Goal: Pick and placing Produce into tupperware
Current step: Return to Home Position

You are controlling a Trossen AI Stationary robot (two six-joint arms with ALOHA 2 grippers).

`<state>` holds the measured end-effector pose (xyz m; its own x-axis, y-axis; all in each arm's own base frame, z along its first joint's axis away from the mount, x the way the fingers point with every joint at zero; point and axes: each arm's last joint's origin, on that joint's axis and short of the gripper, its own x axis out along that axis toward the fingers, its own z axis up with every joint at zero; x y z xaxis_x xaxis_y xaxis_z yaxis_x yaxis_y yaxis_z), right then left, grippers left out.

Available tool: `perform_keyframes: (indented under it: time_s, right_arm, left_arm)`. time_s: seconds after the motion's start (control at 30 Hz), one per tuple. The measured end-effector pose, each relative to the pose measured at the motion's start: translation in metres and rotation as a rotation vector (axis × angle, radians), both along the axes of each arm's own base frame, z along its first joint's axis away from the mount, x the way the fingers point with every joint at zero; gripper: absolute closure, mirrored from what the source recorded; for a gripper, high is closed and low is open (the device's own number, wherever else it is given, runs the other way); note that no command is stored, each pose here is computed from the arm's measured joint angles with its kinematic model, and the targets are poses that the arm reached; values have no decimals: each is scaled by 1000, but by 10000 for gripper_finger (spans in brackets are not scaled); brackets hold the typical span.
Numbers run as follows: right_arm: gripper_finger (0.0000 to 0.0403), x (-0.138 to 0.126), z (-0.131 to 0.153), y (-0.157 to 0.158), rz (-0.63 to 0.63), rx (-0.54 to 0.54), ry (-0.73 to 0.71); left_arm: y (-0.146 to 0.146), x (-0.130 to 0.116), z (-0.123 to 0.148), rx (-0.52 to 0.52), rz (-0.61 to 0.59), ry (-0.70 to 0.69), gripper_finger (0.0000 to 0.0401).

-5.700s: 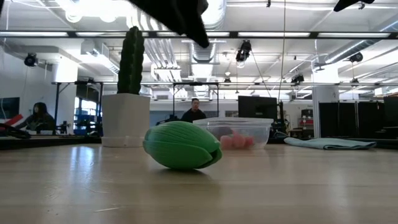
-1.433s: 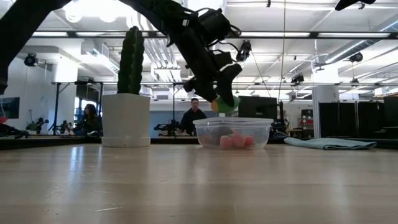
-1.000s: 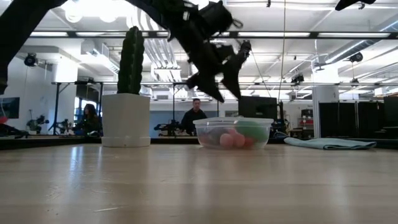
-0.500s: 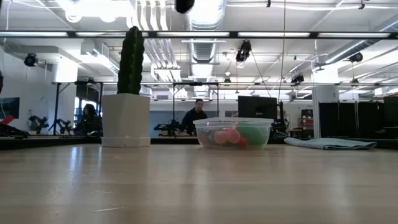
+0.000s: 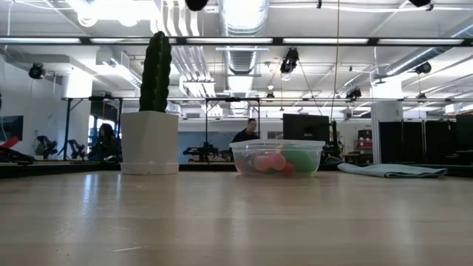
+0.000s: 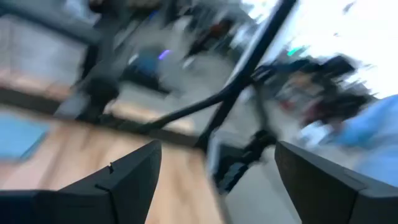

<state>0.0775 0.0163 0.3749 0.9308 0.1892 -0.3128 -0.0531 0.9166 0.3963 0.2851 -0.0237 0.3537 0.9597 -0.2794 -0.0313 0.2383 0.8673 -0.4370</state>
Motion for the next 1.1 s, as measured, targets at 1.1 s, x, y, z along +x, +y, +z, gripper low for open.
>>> perform_keyframes:
  time_s: [1.1]
  right_arm:
    - [170,-68,-53,-19,-114,-66,-280]
  left_arm:
    - [20,-192,-128,-22,128,-414,102]
